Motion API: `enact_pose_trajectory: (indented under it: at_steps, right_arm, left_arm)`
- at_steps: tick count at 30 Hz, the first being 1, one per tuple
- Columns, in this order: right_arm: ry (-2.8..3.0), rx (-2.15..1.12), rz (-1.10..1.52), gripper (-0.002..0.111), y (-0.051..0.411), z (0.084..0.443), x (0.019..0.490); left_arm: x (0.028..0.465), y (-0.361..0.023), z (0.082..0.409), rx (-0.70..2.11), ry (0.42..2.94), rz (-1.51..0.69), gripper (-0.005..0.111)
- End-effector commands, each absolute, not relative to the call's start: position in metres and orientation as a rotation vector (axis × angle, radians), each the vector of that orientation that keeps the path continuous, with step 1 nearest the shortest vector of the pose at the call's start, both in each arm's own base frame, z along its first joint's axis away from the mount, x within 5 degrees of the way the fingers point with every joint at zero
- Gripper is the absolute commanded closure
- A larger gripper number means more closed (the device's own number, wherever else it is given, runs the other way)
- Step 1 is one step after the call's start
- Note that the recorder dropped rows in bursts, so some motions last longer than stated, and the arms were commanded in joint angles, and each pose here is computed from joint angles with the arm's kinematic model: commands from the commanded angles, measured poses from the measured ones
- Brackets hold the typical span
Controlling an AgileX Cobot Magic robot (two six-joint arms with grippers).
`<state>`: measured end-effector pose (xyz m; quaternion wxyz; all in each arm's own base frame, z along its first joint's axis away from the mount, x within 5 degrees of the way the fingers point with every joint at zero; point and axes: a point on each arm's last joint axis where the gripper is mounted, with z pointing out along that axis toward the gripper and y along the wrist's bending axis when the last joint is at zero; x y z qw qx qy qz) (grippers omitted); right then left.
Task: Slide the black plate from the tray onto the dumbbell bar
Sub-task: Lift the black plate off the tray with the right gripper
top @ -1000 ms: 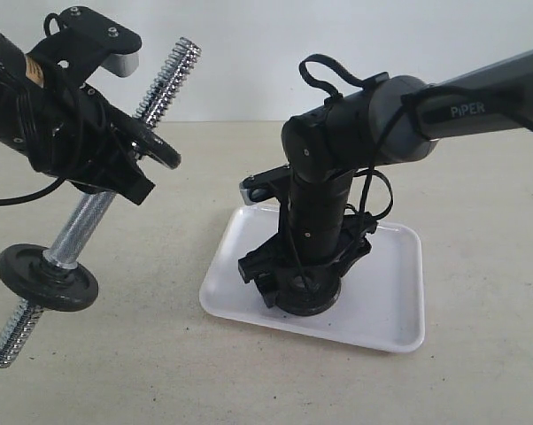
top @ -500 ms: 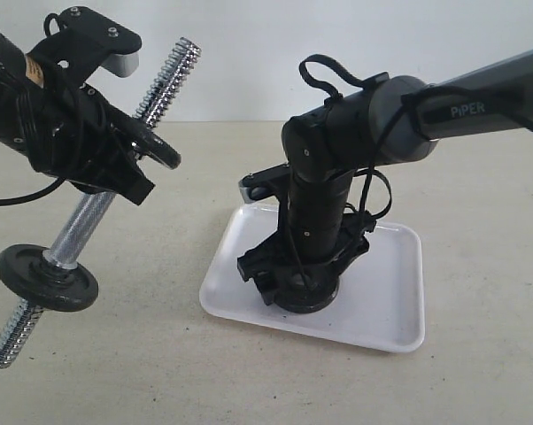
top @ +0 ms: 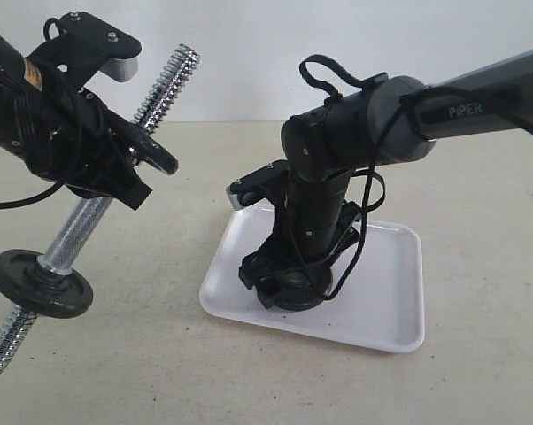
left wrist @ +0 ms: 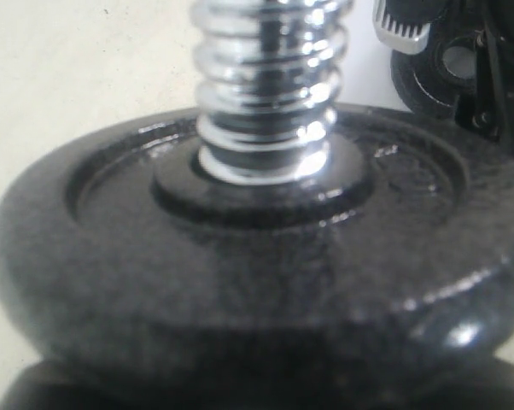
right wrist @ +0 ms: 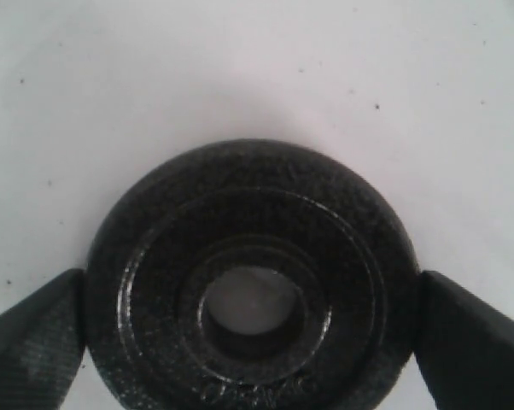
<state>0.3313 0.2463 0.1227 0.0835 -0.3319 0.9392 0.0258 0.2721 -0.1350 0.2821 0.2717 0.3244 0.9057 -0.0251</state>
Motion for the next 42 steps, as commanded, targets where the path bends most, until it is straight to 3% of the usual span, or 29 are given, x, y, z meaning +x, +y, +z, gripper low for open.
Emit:
enact_pose_trajectory:
  at_steps: [1,12,21,34,42]
  right_arm:
    - [2.827,-1.132,0.039,0.108,0.244,0.093,0.329]
    - [2.726,-1.306,0.024,0.108,0.243,0.109,0.329]
    - [2.544,-1.395,-0.033,0.108,0.232,0.182,0.324]
    - [2.47,-1.2,0.42,0.108,0.152,0.274,0.329]
    - [2.161,-1.265,0.936,0.108,0.137,0.304,0.322]
  left_arm:
    - [0.274,-0.135,0.318,0.828,2.243,-0.071,0.102]
    - [0.273,-0.135,0.317,0.841,2.244,-0.065,0.102]
    - [0.273,-0.134,0.317,0.858,2.248,-0.059,0.102]
    - [0.272,-0.134,0.316,0.896,2.245,-0.043,0.102]
    - [0.272,-0.134,0.316,0.898,2.251,-0.042,0.102]
